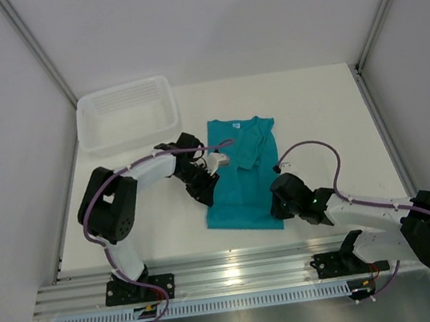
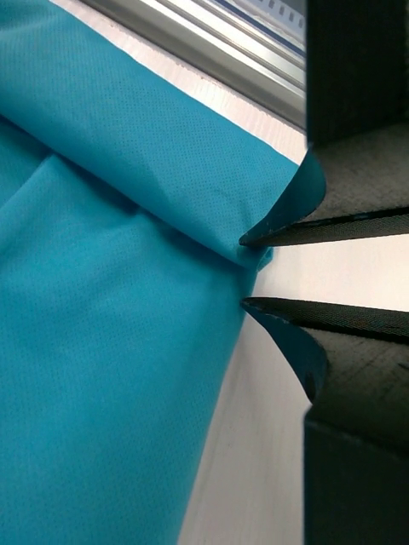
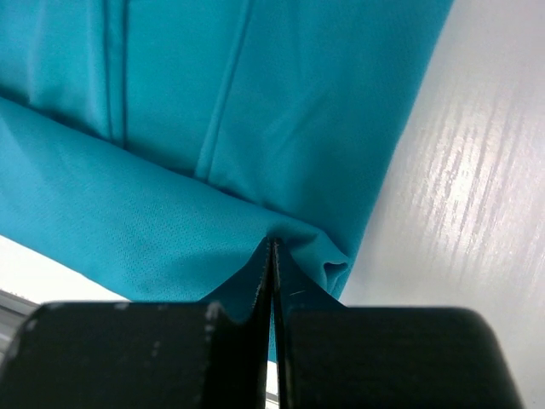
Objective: Roll the t-shirts
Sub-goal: Roll the tshirt
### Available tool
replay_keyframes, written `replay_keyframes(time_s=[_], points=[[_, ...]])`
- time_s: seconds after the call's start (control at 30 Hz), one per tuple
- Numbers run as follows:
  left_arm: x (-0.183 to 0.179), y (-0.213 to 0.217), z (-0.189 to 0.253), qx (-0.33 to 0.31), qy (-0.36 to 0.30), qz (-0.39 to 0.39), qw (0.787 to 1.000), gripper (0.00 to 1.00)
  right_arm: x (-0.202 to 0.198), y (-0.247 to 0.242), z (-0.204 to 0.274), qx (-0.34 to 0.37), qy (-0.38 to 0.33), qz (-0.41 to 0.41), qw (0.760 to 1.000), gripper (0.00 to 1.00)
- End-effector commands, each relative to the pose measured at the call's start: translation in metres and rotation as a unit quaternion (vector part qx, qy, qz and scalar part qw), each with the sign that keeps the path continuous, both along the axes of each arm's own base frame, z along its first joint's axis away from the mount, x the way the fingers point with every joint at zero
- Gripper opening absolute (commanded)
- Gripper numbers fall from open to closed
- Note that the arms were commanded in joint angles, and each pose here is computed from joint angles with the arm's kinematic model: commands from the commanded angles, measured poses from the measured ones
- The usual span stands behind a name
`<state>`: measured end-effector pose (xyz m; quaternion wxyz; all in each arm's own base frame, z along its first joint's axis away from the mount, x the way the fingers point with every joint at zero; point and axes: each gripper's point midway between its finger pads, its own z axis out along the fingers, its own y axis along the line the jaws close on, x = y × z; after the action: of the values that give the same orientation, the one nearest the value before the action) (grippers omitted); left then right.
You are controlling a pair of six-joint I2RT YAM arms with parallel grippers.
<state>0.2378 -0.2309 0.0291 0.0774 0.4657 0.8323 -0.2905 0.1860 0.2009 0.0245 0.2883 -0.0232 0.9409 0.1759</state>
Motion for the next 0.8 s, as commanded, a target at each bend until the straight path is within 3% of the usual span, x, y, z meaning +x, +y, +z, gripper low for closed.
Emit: replay_keyframes(time_s=[0.0, 0.23, 0.43, 0.47, 0.57, 0.6, 0.77], points=[[0.021, 0.001, 0.023, -0.007, -0.049, 0.017, 0.999, 0.34, 0.007, -0.004, 0.000, 0.004, -0.016, -0.025, 1.000, 0.00], [0.026, 0.016, 0.024, 0.012, -0.069, 0.031, 0.997, 0.33, 0.009, -0.004, 0.001, 0.006, -0.020, -0.025, 0.999, 0.00], [0.015, 0.014, 0.070, -0.033, -0.120, 0.006, 0.992, 0.36, 0.010, -0.004, 0.006, 0.010, -0.028, -0.023, 0.999, 0.00], [0.011, 0.011, 0.088, -0.054, -0.150, -0.012, 0.987, 0.39, 0.011, -0.004, 0.006, 0.009, -0.029, -0.024, 0.999, 0.00], [-0.021, 0.008, 0.080, -0.050, -0.177, -0.076, 0.980, 0.44, 0.012, -0.005, 0.008, 0.009, -0.034, -0.023, 0.999, 0.00], [-0.030, -0.004, 0.086, -0.060, -0.216, -0.118, 0.967, 0.46, 0.012, -0.005, 0.009, 0.008, -0.035, -0.022, 0.999, 0.00], [-0.051, -0.009, 0.050, -0.003, -0.282, -0.219, 0.934, 0.52, 0.012, -0.006, 0.011, 0.011, -0.038, -0.019, 0.999, 0.00]])
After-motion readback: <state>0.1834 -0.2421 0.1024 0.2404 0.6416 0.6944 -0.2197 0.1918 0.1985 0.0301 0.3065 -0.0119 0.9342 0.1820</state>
